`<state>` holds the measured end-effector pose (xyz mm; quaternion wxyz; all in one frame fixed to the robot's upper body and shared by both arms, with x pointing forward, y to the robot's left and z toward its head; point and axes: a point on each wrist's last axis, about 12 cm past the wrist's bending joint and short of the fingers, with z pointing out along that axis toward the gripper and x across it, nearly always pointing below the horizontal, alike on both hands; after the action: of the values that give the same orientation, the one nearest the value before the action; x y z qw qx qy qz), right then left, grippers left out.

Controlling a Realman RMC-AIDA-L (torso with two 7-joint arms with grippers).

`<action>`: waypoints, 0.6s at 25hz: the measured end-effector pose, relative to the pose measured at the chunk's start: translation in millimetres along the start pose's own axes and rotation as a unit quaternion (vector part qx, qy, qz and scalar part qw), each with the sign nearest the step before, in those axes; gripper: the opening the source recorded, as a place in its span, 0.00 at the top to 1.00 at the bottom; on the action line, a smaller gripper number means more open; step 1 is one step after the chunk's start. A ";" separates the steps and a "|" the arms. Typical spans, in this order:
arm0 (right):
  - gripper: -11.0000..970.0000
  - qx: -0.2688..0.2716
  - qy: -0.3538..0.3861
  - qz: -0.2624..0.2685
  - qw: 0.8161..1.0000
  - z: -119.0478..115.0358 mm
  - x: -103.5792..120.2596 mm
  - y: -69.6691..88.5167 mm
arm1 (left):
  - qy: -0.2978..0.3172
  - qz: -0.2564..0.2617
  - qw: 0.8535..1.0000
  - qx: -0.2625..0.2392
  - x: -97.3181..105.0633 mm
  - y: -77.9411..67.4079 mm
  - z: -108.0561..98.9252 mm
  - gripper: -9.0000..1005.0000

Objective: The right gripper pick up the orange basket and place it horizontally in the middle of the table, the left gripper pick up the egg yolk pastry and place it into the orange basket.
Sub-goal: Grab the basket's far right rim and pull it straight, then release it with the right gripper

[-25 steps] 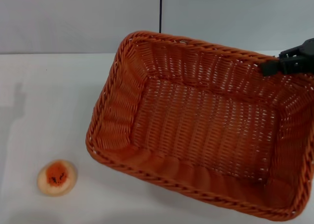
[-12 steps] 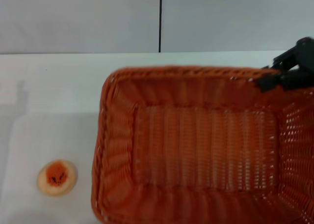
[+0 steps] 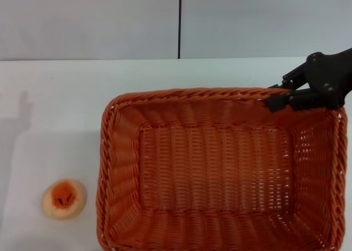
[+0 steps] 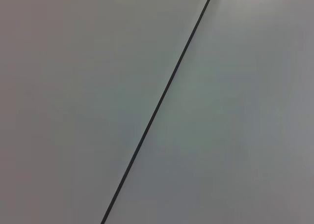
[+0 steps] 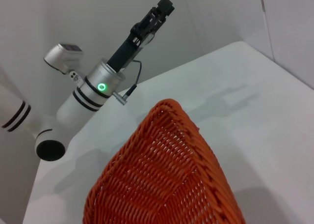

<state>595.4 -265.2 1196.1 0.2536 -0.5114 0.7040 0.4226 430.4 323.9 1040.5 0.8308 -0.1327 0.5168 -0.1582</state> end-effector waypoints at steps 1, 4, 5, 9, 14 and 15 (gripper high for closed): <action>0.81 0.000 -0.001 -0.001 1.000 1.5 0.2 -0.2 | 0.000 0.000 1.000 0.000 0.0 -0.1 0.0 0.39; 0.81 0.001 0.000 0.000 1.000 6.6 1.5 -0.7 | -0.001 -0.001 1.000 0.001 0.0 -0.5 0.0 0.40; 0.81 0.005 0.005 0.001 1.000 9.0 3.0 -1.8 | -0.001 -0.001 1.000 0.001 0.0 -0.7 0.1 0.40; 0.81 0.010 0.015 0.005 1.000 12.8 5.4 -3.9 | -0.002 -0.006 1.000 0.002 0.3 -1.1 1.0 0.40; 0.81 0.020 0.031 0.004 0.999 21.5 7.8 -8.1 | -0.002 -0.009 1.000 0.005 0.9 -1.9 3.7 0.40; 0.81 0.021 0.034 0.003 0.999 23.5 7.4 -8.8 | -0.003 -0.009 1.000 0.005 0.9 -2.1 4.4 0.40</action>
<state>599.2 -250.0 1175.2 0.2389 -0.5175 0.7224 0.3913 434.4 321.9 1042.4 0.8314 -0.1334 0.5124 -0.1683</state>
